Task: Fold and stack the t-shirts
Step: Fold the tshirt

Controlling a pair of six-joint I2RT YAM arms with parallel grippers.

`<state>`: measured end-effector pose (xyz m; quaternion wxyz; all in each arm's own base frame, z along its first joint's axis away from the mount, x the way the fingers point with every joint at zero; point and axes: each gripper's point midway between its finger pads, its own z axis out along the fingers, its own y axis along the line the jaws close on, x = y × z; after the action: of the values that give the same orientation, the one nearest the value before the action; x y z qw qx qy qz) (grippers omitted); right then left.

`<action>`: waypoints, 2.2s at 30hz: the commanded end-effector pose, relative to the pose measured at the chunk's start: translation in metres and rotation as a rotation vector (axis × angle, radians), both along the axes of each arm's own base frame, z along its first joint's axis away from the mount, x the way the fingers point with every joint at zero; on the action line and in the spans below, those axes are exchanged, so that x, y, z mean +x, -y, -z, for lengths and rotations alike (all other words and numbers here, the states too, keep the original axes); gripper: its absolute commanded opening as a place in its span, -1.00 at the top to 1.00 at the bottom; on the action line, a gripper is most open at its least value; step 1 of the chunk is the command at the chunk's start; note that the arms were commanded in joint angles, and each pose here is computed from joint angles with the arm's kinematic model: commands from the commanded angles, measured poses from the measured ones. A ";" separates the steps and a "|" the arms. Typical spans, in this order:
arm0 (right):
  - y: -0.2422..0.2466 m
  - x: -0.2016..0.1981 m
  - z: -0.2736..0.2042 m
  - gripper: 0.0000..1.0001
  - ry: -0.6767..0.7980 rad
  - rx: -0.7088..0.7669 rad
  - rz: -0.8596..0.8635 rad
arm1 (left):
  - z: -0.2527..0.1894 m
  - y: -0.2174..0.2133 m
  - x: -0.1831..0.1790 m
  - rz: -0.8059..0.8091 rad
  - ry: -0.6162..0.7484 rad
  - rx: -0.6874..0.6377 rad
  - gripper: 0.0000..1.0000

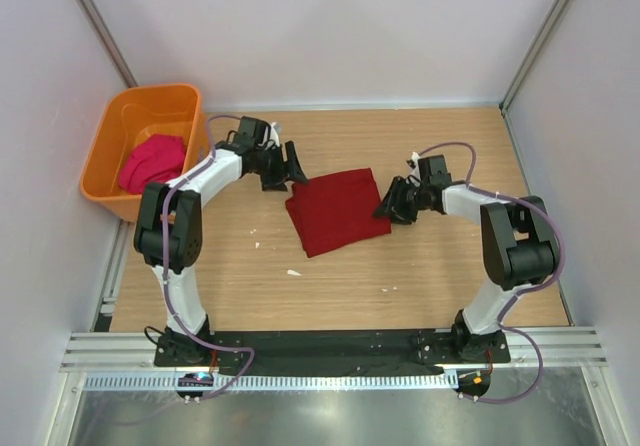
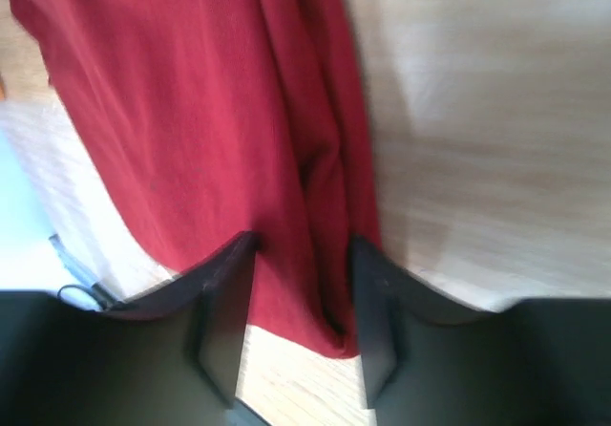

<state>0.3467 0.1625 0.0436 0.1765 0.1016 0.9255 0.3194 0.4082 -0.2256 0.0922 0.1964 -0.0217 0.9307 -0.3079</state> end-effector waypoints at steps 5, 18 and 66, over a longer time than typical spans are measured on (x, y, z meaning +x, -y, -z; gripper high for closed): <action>-0.040 -0.059 -0.030 0.25 -0.039 0.192 0.054 | -0.026 -0.007 0.000 -0.002 0.063 0.030 -0.37; 0.019 0.022 -0.043 -0.43 0.185 -0.160 0.033 | -0.021 0.025 0.040 0.158 0.179 -0.068 -0.47; -0.014 0.032 -0.099 0.98 0.186 0.014 -0.057 | -0.068 0.018 -0.001 0.066 0.175 -0.018 1.00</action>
<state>0.3898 0.1707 0.1248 0.2520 0.0485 0.9122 0.3195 0.4197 -0.2534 0.1502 0.2631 0.0509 0.9038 -0.3336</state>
